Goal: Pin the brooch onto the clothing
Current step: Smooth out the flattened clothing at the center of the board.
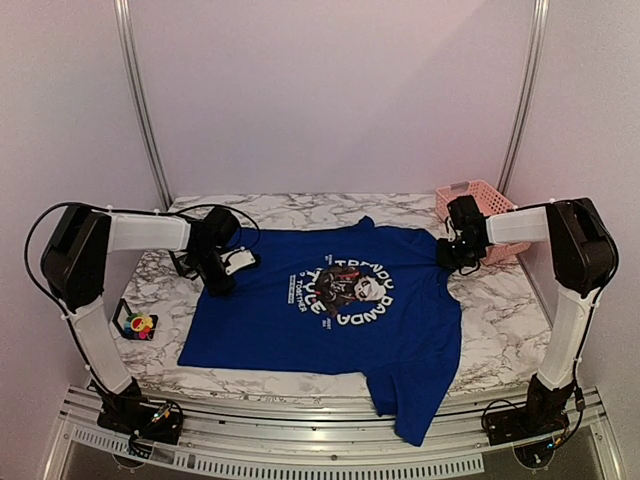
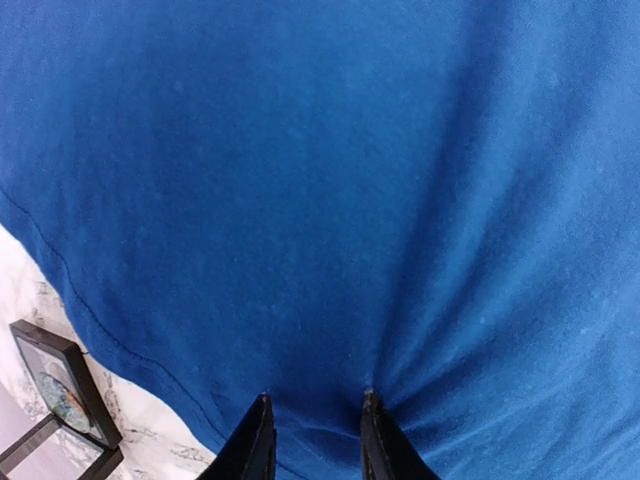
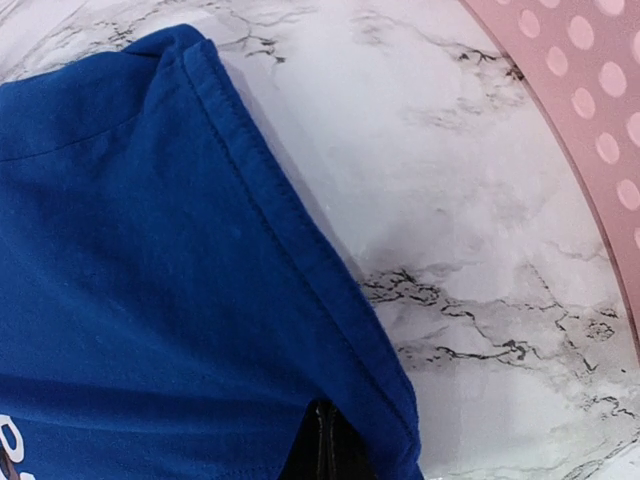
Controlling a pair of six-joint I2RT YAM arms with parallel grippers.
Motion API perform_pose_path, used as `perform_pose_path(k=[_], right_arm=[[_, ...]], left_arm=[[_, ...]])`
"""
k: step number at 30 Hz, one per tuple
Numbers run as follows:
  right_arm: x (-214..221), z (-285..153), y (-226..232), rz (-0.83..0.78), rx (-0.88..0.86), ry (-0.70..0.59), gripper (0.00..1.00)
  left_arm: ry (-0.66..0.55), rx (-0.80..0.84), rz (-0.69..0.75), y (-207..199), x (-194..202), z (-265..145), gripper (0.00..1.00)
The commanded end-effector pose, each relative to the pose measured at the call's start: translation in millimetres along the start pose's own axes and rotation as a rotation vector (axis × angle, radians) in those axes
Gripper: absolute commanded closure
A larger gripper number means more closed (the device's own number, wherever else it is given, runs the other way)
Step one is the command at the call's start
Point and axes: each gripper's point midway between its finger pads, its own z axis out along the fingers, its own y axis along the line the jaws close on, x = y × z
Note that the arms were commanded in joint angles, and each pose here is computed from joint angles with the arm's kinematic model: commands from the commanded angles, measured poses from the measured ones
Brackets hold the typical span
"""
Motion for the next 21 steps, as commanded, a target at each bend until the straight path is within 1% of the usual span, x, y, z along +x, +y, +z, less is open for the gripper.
perform_pose_path(k=[1, 3, 4, 8, 10, 12, 13, 16, 18, 21], right_arm=[[19.1, -5.9, -23.2, -0.029, 0.072, 0.089, 0.99], [2.4, -11.6, -7.9, -0.06, 0.008, 0.075, 0.97], [-9.6, -16.4, 2.2, -0.084, -0.029, 0.058, 0.96], [-60.4, -39.2, 50.5, -0.165, -0.157, -0.051, 0.94], [-76.9, -37.6, 67.1, -0.181, -0.187, -0.08, 0.94], [-88.4, -29.9, 74.9, -0.148, -0.202, -0.088, 0.95], [-91.9, -25.3, 76.7, -0.135, -0.202, -0.089, 0.96], [-86.6, -0.6, 87.6, -0.105, -0.229, -0.053, 0.97], [-78.0, 12.5, 99.2, -0.104, -0.26, -0.031, 0.98], [-64.7, 35.2, 104.5, -0.085, -0.26, 0.018, 0.99]], left_arm=[[0.123, 0.165, 0.06, -41.8, 38.1, 4.6, 0.7], [0.104, 0.173, 0.062, -40.0, 31.2, -0.6, 0.68], [0.076, 0.178, 0.06, -37.3, 22.8, -5.7, 0.66], [-0.102, 0.187, 0.045, -15.4, -35.3, -38.1, 0.6], [-0.15, 0.144, 0.019, 5.7, -59.6, -42.8, 0.59], [-0.166, 0.057, -0.037, 35.1, -77.0, -34.5, 0.6], [-0.172, 0.008, -0.07, 51.3, -84.0, -28.4, 0.62], [-0.156, -0.087, -0.157, 88.7, -93.6, -3.3, 0.67], [-0.142, -0.138, -0.186, 105.7, -97.5, 11.5, 0.68], [-0.127, -0.183, -0.192, 116.4, -103.1, 30.2, 0.68]])
